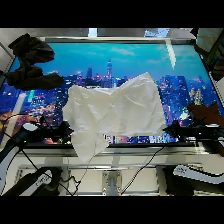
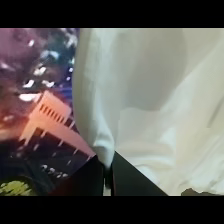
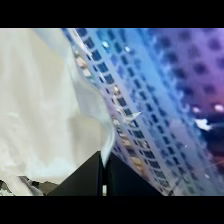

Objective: Fold the shirts.

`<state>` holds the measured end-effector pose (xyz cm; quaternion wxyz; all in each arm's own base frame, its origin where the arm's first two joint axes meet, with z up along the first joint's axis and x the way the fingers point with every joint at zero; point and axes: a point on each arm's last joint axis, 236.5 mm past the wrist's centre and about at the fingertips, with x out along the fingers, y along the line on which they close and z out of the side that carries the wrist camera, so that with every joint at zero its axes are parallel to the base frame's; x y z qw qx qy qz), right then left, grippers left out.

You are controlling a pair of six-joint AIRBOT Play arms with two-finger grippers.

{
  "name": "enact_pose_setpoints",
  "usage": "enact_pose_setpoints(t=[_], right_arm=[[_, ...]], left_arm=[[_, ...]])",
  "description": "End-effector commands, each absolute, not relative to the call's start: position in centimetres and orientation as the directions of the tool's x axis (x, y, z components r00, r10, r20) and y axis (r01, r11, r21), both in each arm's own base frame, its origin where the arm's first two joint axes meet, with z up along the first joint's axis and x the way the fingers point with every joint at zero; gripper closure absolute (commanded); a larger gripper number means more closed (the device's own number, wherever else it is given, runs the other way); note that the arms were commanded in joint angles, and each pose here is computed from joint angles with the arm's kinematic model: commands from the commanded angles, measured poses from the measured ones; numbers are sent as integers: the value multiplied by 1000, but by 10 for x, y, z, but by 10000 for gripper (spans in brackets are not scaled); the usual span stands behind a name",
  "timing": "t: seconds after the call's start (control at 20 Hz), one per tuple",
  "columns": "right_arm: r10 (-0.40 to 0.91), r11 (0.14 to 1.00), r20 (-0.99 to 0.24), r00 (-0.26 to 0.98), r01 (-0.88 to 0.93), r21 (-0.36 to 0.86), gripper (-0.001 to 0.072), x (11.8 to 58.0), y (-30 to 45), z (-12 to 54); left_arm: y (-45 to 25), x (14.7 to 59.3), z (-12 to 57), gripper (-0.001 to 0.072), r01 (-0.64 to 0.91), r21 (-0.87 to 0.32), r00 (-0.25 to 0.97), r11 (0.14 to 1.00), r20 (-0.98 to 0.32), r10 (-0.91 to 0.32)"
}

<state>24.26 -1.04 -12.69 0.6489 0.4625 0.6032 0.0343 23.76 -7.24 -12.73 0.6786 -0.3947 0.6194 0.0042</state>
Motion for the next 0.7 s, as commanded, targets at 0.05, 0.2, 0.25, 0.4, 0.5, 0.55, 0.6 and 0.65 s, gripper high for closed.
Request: enact_pose_setpoints(t=[0.05, 0.2, 0.25, 0.4, 0.5, 0.55, 0.6, 0.65], right_arm=[[676, 520, -650, 346, 401, 754, 674, 259, 9, -93], [667, 498, -531, 523, 217, 840, 675, 290, 15, -23], [660, 518, -512, 551, 160, 840, 675, 291, 17, 3], [584, 599, -438, 683, 2, 801, 675, 292, 15, 89], [634, 580, -289, 717, -194, 791, 676, 283, 39, 164], [679, 547, -189, 709, -316, 775, 676, 276, 55, 205], [700, 519, -79, 709, -430, 739, 676, 272, 64, 250], [706, 508, 6, 708, -512, 693, 676, 269, 68, 289]], left_arm=[[-89, 275, -95, 694, -436, -668, 371, 603, -744, -556], [-117, 327, 9, 696, -167, -876, 568, 452, -460, -682], [-123, 335, 51, 696, -54, -907, 610, 417, -361, -706], [-128, 327, 169, 696, 236, -871, 696, 431, -158, -700], [-129, 300, 255, 696, 401, -791, 748, 462, -9, -664], [-127, 282, 296, 697, 473, -734, 769, 488, 74, -635], [-123, 259, 341, 697, 538, -656, 789, 530, 171, -590], [-116, 237, 378, 698, 571, -588, 803, 573, 255, -538]])
